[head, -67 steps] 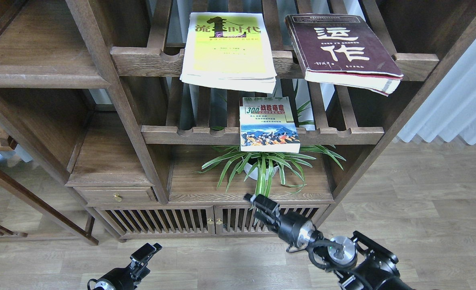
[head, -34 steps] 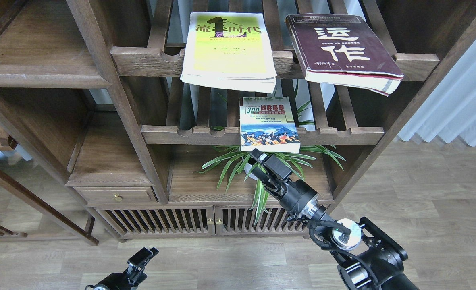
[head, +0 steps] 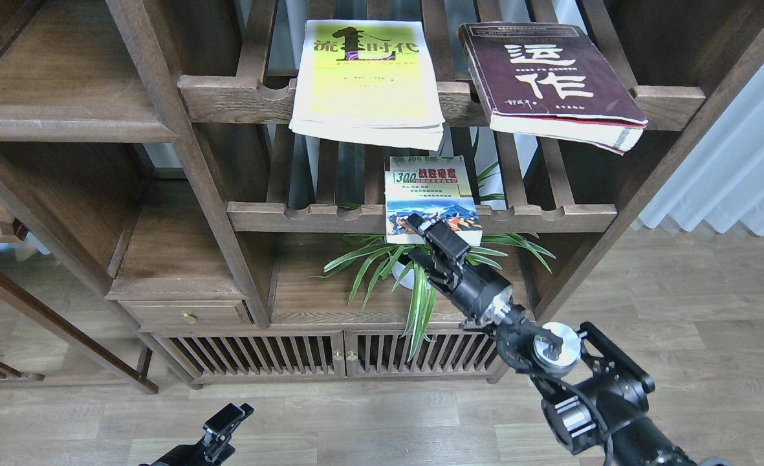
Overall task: Organize books on shelf
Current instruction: 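Grasp the blue-covered book with the right gripper and pull it off the shelf, then bring the left gripper to the blue book and take it from the right gripper, then carry the blue book with the left gripper up to the upper shelf section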
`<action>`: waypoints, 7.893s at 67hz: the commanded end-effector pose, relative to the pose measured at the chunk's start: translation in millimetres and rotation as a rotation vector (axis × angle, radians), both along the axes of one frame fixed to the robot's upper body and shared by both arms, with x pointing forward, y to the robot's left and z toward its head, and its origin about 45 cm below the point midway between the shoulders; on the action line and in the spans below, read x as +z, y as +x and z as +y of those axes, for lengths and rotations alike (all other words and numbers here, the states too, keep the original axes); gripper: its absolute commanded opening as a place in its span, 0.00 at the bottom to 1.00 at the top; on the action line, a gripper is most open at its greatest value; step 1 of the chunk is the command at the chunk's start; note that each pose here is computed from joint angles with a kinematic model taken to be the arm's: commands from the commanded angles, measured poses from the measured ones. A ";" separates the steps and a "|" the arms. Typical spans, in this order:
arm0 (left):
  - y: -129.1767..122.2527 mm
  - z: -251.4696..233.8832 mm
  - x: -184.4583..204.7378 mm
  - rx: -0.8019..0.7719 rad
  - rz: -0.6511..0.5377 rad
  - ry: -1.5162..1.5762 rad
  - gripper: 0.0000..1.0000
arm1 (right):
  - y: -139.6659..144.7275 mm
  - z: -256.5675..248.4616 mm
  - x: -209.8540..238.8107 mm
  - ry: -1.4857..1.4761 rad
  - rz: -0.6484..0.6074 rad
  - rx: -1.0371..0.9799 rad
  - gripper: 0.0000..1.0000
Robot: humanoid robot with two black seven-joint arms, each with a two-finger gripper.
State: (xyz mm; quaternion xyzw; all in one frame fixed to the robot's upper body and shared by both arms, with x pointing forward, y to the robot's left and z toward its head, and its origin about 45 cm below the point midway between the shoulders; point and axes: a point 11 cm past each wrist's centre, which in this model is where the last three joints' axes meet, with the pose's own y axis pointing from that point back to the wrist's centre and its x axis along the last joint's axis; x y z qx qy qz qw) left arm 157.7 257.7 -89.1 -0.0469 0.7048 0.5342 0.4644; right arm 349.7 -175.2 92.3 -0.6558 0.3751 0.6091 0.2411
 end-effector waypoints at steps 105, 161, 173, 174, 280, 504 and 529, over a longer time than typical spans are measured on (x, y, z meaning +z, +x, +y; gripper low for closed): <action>11.0 -5.4 4.6 -0.021 -0.023 -0.009 1.00 | -86.2 -50.5 -6.4 0.059 -0.057 0.062 0.04; 25.5 -74.2 34.8 -0.171 -0.135 -0.167 1.00 | -211.0 9.9 -78.6 0.111 0.230 0.131 0.04; 15.7 -101.3 49.8 -0.184 -0.167 -0.261 1.00 | -204.4 2.0 -92.9 0.070 0.262 0.132 0.04; 14.5 -102.0 49.9 -0.184 -0.165 -0.264 1.00 | -203.9 1.6 -93.6 0.069 0.263 0.131 0.04; 50.8 -152.0 101.0 -0.253 -0.343 -0.354 1.00 | -206.5 31.9 -88.8 0.063 0.245 0.266 0.04; 153.0 257.9 429.3 -0.432 -0.582 0.649 0.02 | -184.4 34.0 -94.5 0.014 0.229 0.268 1.00; 200.3 210.2 477.9 -0.466 -0.805 0.598 0.01 | -185.2 34.0 -94.8 0.015 0.231 0.269 1.00</action>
